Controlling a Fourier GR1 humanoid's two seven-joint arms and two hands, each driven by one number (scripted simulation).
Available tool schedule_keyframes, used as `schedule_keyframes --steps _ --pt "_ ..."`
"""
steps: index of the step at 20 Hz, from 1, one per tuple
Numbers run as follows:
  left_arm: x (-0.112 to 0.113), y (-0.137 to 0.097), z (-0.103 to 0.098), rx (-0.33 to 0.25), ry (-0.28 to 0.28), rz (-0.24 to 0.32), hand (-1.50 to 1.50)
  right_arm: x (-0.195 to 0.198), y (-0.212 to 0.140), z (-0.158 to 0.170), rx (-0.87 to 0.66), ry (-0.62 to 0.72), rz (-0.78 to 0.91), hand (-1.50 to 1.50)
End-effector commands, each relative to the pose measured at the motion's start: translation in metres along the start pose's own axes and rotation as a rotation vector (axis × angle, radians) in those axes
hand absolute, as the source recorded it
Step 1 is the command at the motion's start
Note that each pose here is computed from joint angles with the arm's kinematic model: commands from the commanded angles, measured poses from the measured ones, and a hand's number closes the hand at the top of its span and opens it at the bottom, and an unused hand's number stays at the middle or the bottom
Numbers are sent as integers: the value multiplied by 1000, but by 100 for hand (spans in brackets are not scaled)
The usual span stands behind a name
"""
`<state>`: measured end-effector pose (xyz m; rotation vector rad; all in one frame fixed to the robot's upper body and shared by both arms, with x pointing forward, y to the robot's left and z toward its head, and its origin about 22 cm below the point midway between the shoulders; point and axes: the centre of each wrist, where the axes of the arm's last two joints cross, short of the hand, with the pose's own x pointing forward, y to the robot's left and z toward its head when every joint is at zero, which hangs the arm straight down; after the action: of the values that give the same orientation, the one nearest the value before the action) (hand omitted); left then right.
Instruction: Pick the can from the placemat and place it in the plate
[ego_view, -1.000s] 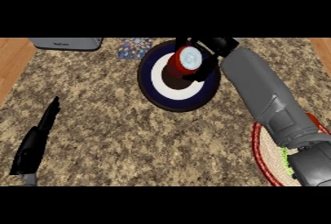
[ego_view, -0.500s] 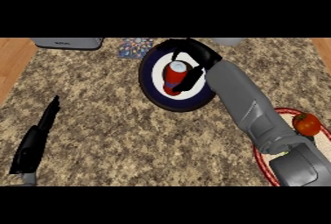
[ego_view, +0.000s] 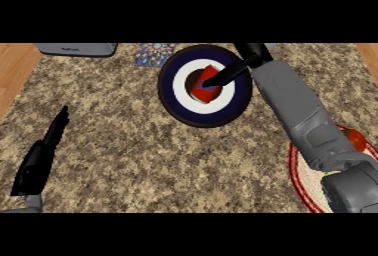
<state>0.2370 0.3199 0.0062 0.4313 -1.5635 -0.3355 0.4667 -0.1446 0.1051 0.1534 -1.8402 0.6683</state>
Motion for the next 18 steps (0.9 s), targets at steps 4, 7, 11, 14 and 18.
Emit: schedule_keyframes --steps 4,7,11,14,18 --pt "12 -8 -7 -12 -9 14 0 -4 -63 27 -170 16 -215 -150" --pt "3 -13 4 -25 -28 -4 0 -18 -94 56 -220 -1 -296 -150" --pt "5 -10 -2 -25 -32 0 0 -33 -118 88 -240 -67 -308 -150" --pt "13 -12 -7 -33 -59 5 0 -26 -137 96 -252 -97 -285 -150" --pt "6 -1 -1 -33 -54 -3 0 -35 -151 120 -259 -88 -239 -150"
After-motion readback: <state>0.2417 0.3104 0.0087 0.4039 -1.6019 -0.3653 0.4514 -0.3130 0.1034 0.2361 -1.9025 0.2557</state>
